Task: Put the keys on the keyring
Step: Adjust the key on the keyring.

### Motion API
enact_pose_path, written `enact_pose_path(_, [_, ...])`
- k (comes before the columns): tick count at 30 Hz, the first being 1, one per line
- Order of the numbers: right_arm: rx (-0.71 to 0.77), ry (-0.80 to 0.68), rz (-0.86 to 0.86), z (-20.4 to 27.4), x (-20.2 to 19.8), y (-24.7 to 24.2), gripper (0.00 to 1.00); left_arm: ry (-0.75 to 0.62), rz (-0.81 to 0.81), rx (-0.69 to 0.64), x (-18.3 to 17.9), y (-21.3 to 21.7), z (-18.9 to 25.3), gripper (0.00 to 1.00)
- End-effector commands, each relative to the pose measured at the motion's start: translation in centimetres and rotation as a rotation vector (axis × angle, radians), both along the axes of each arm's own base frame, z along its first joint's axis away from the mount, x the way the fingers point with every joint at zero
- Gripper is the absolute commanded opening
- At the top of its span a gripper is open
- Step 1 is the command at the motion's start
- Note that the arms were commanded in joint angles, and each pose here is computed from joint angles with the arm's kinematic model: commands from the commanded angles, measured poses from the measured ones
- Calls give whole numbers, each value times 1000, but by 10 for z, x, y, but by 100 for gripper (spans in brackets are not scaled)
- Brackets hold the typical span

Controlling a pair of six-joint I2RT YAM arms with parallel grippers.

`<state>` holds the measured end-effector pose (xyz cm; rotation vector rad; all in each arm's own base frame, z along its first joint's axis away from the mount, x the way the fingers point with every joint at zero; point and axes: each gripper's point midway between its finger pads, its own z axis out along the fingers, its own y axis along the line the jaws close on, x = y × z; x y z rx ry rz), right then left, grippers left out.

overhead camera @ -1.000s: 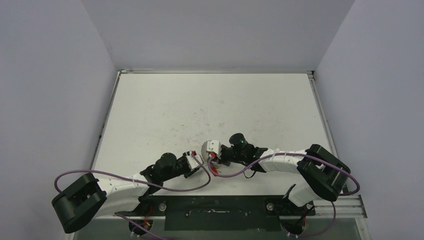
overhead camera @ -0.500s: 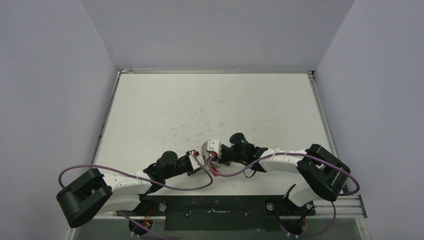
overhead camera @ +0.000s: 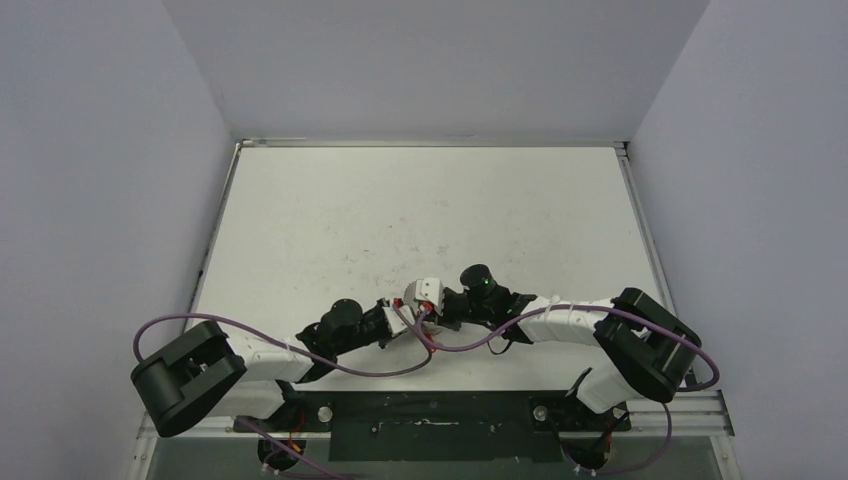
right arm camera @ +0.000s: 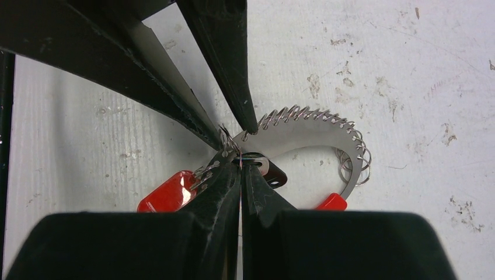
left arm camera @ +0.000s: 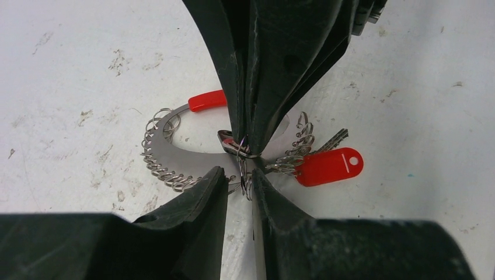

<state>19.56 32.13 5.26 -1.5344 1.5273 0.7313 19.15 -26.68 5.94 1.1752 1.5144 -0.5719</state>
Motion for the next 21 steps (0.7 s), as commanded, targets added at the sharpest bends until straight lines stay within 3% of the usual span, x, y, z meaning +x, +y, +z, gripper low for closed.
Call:
enact_pose_path(1, [81, -39, 24, 22, 8, 16, 0, -61, 22, -76, 16, -15, 28, 20])
enact_pose_path(11, [85, -40, 26, 24, 9, 15, 0, -43, 35, -36, 19, -14, 16, 9])
enact_pose_path(14, [86, -40, 26, 24, 9, 15, 0, -38, 43, -36, 19, -12, 15, 0])
enact_pose_path(21, [95, -26, 9, 26, 13, 11, 0, -26, 55, -96, 13, -8, 23, 0])
